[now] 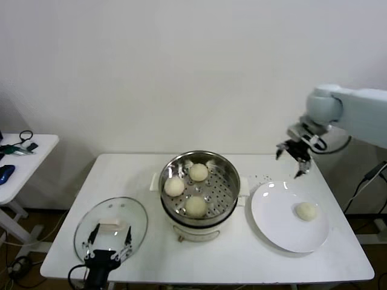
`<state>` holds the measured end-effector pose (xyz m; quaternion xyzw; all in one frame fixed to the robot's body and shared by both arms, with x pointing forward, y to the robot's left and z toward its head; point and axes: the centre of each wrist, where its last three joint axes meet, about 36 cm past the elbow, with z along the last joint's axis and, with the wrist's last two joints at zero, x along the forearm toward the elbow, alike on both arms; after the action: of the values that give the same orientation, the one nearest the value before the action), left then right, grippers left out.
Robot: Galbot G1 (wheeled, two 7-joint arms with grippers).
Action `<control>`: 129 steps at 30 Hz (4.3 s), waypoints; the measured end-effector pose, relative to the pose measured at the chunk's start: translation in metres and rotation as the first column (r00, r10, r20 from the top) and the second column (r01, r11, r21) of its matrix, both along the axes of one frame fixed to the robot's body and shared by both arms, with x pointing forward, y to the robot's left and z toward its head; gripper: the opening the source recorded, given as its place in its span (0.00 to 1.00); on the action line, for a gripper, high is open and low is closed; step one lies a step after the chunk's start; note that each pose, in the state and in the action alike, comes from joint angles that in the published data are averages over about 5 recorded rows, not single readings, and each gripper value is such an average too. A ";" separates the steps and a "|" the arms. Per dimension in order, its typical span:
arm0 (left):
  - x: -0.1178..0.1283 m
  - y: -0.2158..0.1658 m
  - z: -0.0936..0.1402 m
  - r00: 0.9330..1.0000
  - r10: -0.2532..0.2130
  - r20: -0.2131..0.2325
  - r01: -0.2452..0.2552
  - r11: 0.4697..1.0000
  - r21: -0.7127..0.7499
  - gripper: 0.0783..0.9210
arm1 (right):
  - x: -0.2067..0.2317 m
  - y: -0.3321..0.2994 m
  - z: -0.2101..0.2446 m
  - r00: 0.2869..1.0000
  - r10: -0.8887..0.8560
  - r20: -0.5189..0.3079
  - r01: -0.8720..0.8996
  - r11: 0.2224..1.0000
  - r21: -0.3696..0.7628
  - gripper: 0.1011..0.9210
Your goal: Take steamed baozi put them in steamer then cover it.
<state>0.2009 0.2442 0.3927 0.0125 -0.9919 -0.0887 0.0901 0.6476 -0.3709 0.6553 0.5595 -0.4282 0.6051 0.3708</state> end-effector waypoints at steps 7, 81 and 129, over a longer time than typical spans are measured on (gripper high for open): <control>0.000 0.000 -0.002 1.000 -0.001 -0.007 0.001 1.000 0.003 0.88 | -0.021 -0.056 -0.074 0.981 -0.191 -0.034 0.190 0.981 -0.023 0.88; 0.000 0.000 0.004 1.000 -0.021 -0.001 0.021 1.000 0.021 0.88 | -0.026 0.174 0.063 0.987 -0.130 0.092 0.098 0.950 0.297 0.66; 0.001 0.003 0.007 1.000 -0.004 0.001 0.004 1.000 0.015 0.88 | -0.022 0.180 0.009 0.970 -0.219 0.104 0.168 0.917 0.362 0.88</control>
<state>0.2020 0.2475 0.3997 0.0110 -0.9913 -0.0961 0.0891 0.6252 -0.1906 0.6646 0.5269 -0.6076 0.5177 0.2918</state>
